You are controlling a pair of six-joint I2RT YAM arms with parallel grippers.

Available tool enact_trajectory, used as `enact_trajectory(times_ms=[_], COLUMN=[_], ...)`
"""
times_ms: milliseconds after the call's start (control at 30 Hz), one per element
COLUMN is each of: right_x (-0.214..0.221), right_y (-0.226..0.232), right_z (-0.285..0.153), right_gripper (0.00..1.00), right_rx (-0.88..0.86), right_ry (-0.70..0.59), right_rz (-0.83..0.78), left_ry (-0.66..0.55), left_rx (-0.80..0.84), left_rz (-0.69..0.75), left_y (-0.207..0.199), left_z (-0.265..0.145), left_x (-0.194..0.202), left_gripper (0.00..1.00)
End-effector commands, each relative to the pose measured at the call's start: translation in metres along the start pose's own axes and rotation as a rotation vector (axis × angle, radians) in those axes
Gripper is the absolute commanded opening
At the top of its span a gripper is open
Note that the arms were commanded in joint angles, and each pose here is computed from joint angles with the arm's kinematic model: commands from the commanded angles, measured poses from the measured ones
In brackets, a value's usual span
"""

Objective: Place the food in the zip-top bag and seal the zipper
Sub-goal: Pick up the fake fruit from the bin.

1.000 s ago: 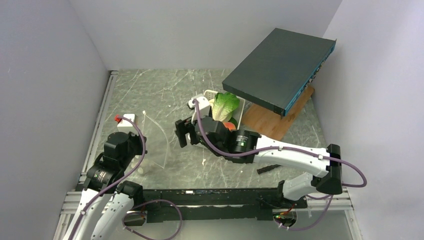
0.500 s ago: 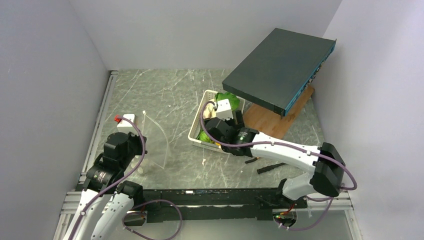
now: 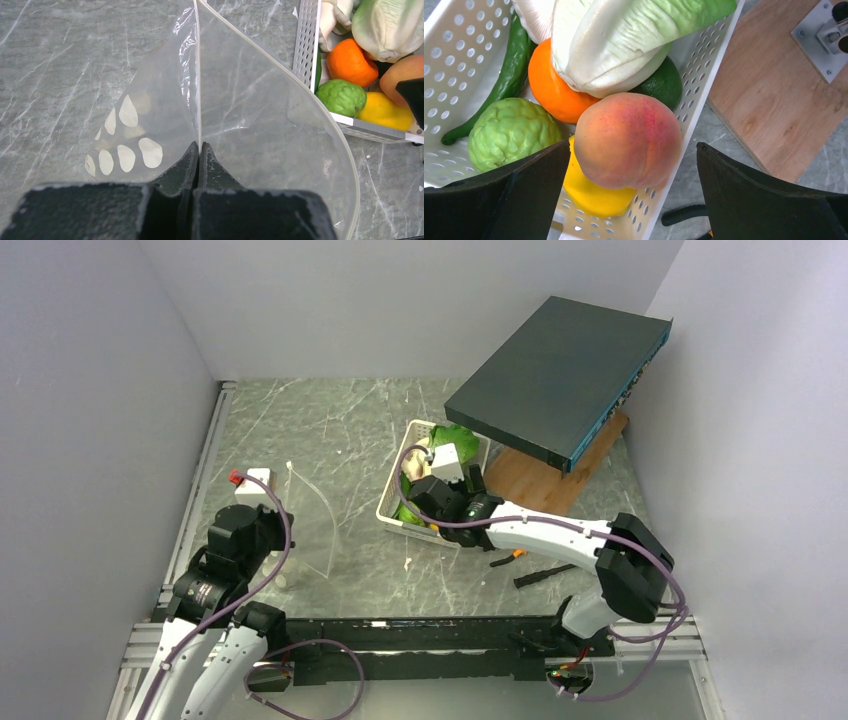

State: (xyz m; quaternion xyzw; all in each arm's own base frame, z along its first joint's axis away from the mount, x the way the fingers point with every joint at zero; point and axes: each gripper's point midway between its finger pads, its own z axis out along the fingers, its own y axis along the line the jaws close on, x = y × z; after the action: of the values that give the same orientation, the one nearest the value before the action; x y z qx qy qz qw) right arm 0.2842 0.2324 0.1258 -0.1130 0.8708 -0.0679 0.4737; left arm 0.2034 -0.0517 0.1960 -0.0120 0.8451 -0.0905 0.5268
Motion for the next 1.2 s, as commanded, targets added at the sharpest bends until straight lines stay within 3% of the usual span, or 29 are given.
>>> enact_trajectory(times_ms=[0,333,567,733,833,933,1167], right_x=[0.000,0.011,-0.008,-0.031,-0.047,-0.068,-0.118], right_y=[0.009,0.012,0.014,0.024,0.036,0.054,0.109], right_z=[0.013,0.030,0.005,-0.023,-0.042,-0.066,-0.168], right_gripper=[0.97,0.79,0.35,0.10,0.02,0.00,0.00], right_rx=[-0.017,0.026,0.005,-0.058,-0.162,-0.334,-0.978], right_ry=[-0.021,0.009,-0.050,-0.115,-0.152,-0.191,-0.386], right_rz=[0.014,-0.014,-0.003,0.019,0.064,0.145,0.266], left_ry=[-0.022,-0.022,-0.014,-0.016,-0.013,-0.015,-0.016], left_rx=[0.010,0.010,0.019,0.023,0.025,0.023,0.031], left_rz=[-0.007,-0.008,-0.003,-0.002,-0.002,-0.004,-0.001], left_y=[-0.003,-0.004,-0.006,-0.006,-0.007,-0.006,-0.008], left_z=[0.004,0.004,0.005,0.005,0.005,0.005,0.005], left_x=[-0.006,-0.005,-0.005,-0.005,-0.004,-0.004,-0.005], left_gripper=[0.00,0.00,0.00,0.00,0.00,0.00,0.00])
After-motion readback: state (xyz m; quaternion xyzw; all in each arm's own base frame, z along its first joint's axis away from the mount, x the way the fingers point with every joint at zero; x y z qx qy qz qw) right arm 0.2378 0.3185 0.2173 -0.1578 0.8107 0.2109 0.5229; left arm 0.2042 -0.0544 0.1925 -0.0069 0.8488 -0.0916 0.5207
